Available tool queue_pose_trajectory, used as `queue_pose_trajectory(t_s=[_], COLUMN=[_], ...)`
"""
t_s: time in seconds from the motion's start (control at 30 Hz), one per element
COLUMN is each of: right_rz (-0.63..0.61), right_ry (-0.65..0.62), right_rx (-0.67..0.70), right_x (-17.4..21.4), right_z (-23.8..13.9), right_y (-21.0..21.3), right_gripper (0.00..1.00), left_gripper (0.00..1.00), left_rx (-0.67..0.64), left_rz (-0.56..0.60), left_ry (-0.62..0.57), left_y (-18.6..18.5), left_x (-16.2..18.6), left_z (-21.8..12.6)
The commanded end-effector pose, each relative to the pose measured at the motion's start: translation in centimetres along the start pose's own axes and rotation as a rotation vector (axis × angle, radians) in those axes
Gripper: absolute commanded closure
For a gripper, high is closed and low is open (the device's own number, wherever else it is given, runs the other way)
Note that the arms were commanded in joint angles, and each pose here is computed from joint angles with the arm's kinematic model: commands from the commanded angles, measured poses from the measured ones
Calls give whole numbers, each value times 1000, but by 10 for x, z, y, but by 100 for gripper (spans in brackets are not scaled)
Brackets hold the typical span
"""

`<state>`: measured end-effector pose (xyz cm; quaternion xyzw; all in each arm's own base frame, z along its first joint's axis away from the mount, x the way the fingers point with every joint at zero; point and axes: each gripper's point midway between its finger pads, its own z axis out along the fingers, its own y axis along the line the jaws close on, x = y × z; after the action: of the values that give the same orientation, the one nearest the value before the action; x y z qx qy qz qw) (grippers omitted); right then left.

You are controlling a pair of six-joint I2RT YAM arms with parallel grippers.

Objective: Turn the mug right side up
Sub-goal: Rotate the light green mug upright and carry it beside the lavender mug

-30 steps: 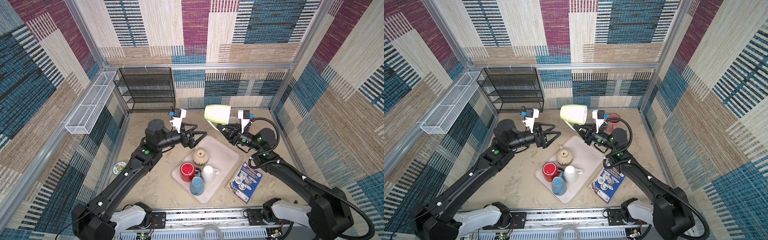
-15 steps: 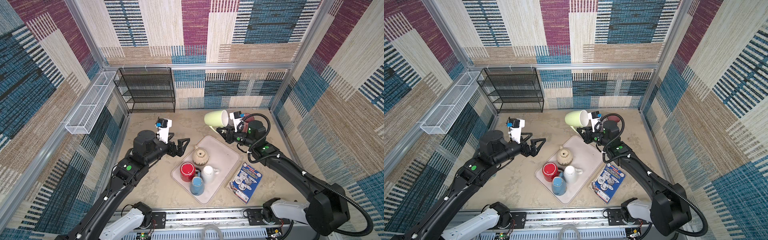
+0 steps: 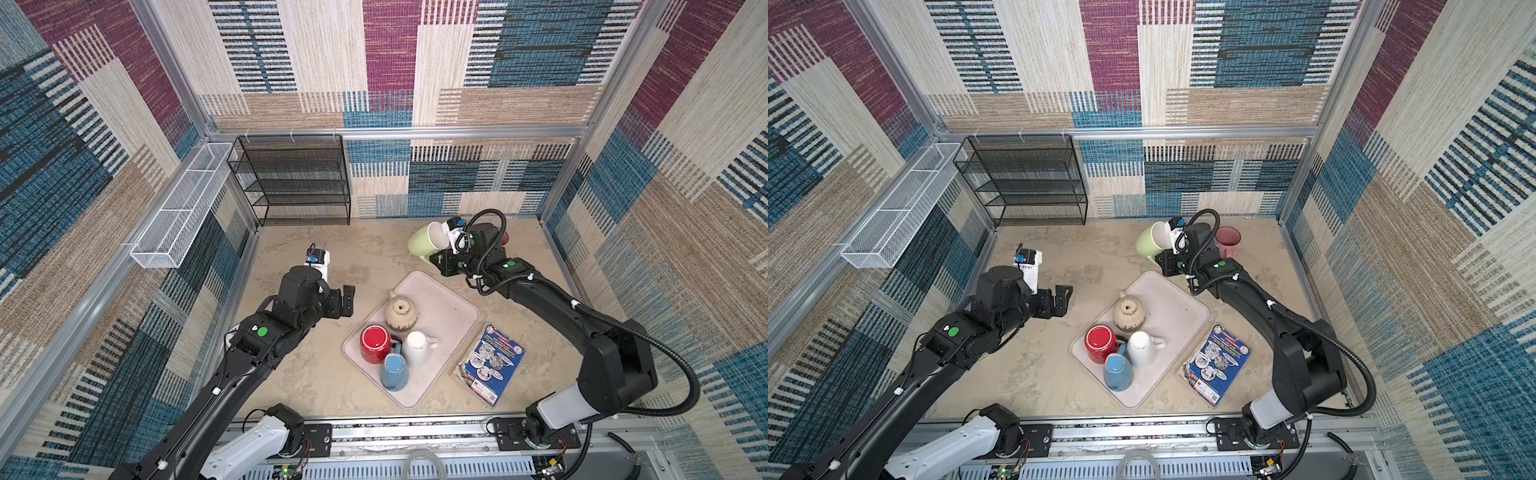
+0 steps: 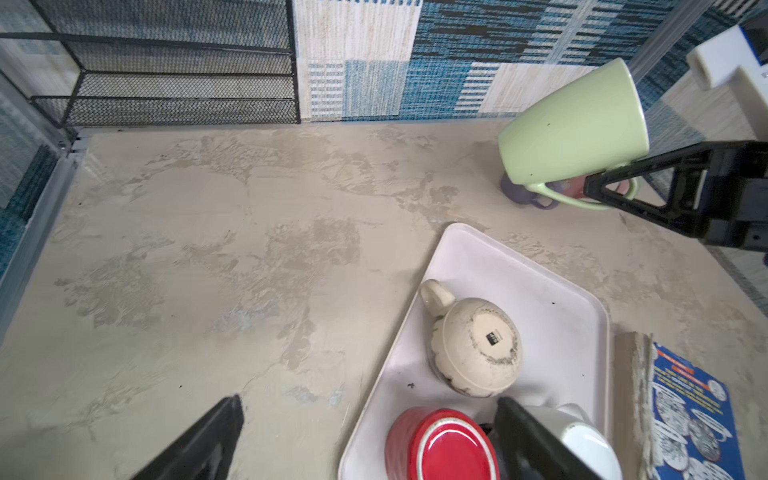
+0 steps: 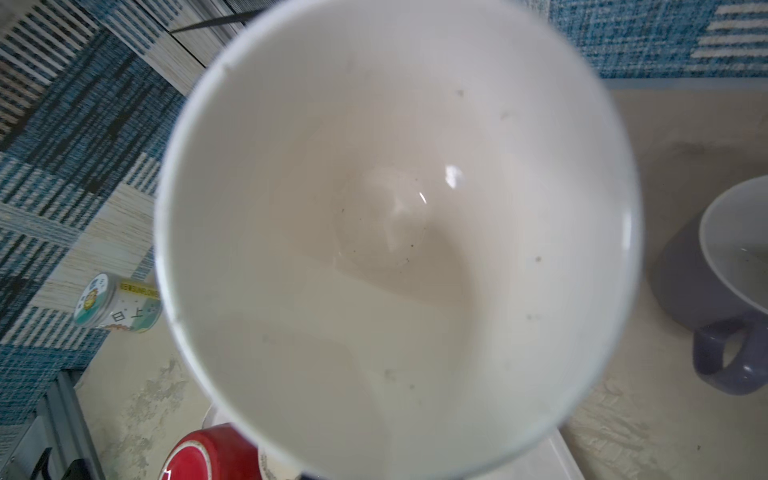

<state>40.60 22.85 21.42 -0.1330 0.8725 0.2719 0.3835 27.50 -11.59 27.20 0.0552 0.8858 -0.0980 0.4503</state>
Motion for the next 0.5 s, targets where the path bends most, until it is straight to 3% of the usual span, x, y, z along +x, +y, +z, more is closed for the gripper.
queue_pose_trajectory(t_s=[0.0, 0.23, 0.47], right_rz=[-24, -34, -55], right_ry=[4, 93, 191], right_rx=[83, 206, 353], right_x=[-8, -5, -9], right_z=[9, 36, 58], right_y=[-15, -42, -72], right_gripper=[100, 100, 100], left_gripper=[0, 0, 0], left_rx=[-56, -63, -48], left_rz=[18, 75, 73], left_ry=[51, 84, 205], left_y=[12, 15, 12], left_x=[12, 24, 51], left_z=[-5, -4, 12])
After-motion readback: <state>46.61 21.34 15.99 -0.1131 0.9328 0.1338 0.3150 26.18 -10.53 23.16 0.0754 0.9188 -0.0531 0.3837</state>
